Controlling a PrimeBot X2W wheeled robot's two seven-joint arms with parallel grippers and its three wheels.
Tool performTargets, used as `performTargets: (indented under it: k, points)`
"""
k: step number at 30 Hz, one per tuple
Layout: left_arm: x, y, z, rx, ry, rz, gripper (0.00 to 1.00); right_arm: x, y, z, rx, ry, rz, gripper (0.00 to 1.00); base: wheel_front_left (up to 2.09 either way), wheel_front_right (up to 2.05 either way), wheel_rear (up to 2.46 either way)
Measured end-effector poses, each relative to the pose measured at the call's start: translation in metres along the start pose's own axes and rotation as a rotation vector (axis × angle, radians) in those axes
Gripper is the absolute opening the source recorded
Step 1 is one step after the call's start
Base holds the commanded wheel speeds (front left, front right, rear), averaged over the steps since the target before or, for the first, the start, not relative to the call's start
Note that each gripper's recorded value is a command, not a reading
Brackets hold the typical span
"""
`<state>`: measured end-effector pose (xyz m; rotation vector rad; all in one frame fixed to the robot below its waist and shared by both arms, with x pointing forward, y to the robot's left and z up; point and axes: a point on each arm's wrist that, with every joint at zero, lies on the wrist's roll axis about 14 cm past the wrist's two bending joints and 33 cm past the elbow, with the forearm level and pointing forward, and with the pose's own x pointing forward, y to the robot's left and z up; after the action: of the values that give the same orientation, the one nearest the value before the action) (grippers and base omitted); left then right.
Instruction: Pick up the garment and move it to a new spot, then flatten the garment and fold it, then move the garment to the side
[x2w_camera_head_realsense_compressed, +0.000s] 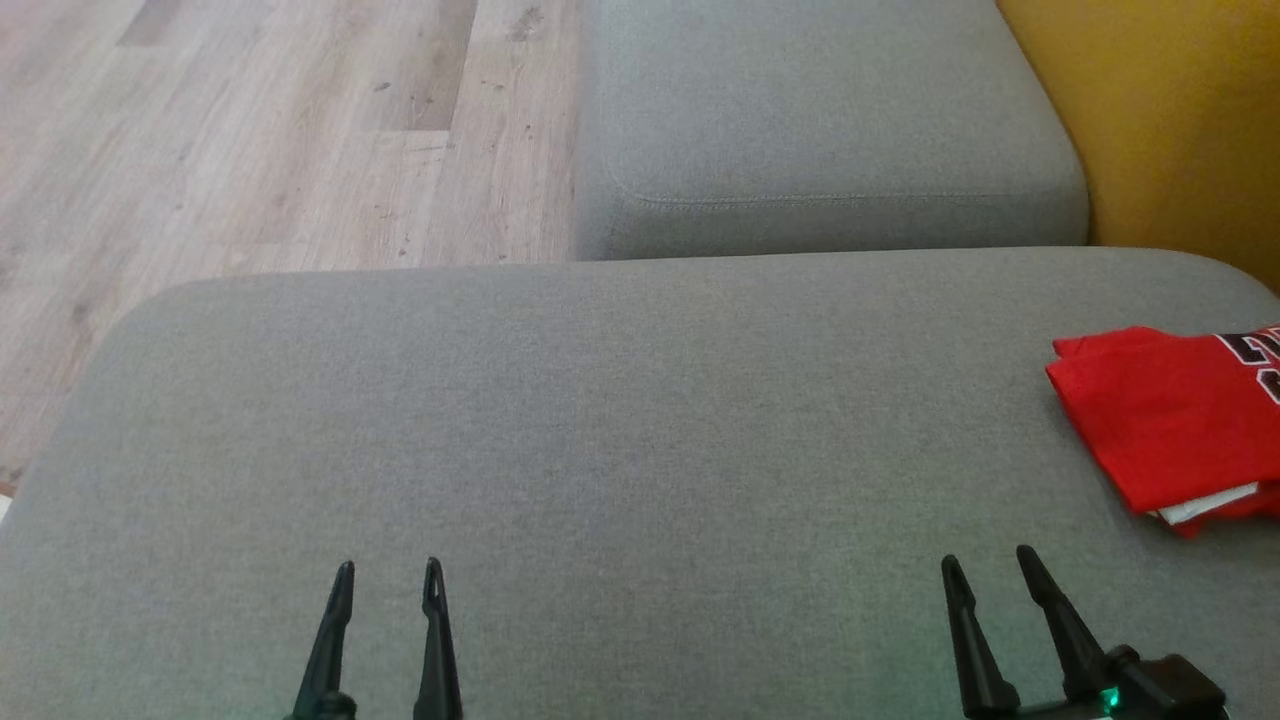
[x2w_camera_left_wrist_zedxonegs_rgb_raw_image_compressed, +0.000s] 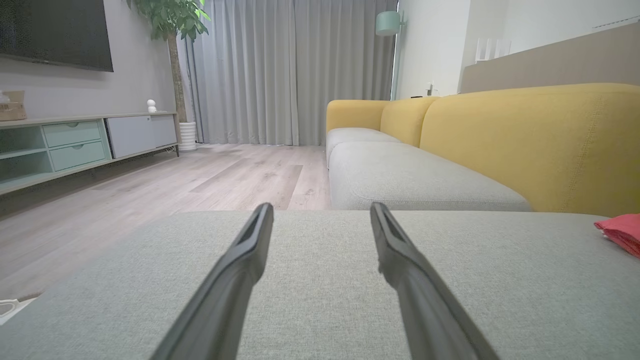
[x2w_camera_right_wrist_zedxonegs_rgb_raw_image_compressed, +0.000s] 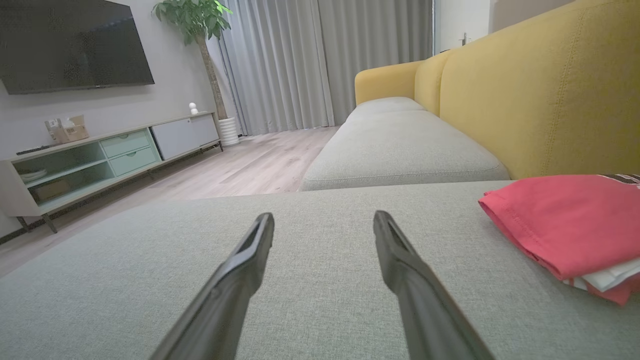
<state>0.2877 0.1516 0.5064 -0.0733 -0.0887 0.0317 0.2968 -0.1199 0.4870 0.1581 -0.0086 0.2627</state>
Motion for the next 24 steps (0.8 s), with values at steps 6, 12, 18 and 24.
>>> performTargets:
  k: [6,12,18,24]
  points:
    - [-0.011,0.001,-0.021,0.008,0.071,0.000,0.00,-0.006,-0.001,-0.015,0.003,0.046,-0.006,0.00,0.00,0.00,0.00]
    - [-0.024,0.006,-0.046,-0.026,0.164,0.020,0.00,-0.016,-0.005,-0.036,0.048,0.117,-0.033,0.00,0.00,0.00,0.00]
    - [-0.023,0.008,-0.051,-0.097,0.191,0.031,0.00,-0.016,-0.010,-0.039,0.117,0.129,-0.063,0.00,0.00,0.00,0.00]
    - [-0.016,0.009,-0.051,-0.168,0.205,0.039,0.00,-0.014,-0.017,-0.038,0.183,0.124,-0.096,0.00,0.00,0.00,0.00]
